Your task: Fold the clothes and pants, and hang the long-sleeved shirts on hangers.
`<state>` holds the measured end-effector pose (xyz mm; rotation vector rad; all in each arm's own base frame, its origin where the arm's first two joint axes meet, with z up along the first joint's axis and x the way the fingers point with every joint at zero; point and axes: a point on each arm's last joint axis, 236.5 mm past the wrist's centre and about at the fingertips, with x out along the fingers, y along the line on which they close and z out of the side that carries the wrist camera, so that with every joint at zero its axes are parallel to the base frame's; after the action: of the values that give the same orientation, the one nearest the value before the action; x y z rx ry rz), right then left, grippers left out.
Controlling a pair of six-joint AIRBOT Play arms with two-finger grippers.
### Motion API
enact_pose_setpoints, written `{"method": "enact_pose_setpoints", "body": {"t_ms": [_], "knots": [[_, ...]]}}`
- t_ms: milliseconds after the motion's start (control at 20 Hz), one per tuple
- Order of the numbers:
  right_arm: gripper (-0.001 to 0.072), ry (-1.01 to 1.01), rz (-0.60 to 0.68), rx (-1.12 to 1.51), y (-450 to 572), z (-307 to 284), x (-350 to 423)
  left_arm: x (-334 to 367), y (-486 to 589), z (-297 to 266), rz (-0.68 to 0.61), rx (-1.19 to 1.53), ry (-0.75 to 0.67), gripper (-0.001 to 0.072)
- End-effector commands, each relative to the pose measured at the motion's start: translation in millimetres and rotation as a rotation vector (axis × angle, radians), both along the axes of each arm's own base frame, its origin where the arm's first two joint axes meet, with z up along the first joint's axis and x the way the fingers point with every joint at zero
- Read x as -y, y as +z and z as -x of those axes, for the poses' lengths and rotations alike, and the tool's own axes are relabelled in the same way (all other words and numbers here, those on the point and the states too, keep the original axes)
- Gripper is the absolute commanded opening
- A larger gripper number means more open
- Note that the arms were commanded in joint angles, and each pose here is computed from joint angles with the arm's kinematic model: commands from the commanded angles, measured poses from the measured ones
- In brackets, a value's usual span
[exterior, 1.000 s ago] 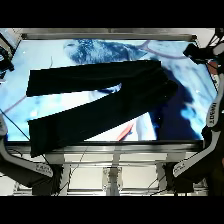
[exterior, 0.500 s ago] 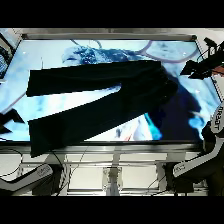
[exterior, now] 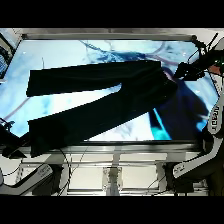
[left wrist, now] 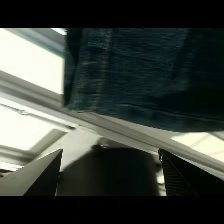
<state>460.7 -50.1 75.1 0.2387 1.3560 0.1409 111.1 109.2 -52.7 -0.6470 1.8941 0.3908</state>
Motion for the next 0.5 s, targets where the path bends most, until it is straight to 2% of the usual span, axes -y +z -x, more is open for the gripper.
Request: {"method": "enact_pose_setpoints", "body": {"t_ms": [0, 150, 450], "knots": [[0.0545, 0.008, -0.001, -0.01, -0.2, 2.3, -2.4, -14.1, -5.5, 5.0, -0.078, 0.007, -0.019, 0.0696], [0.0545, 0.009, -0.001, -0.015, -0.2, 3.6, -2.7, -12.0, -16.8, 8.3, -0.081, 0.008, -0.024, 0.0696], [0.0545, 0.011, -0.003, -0.021, -0.2, 5.3, -3.3, -22.5, -35.9, -5.8, -0.172, 0.126, -0.047, 0.0696]]}}
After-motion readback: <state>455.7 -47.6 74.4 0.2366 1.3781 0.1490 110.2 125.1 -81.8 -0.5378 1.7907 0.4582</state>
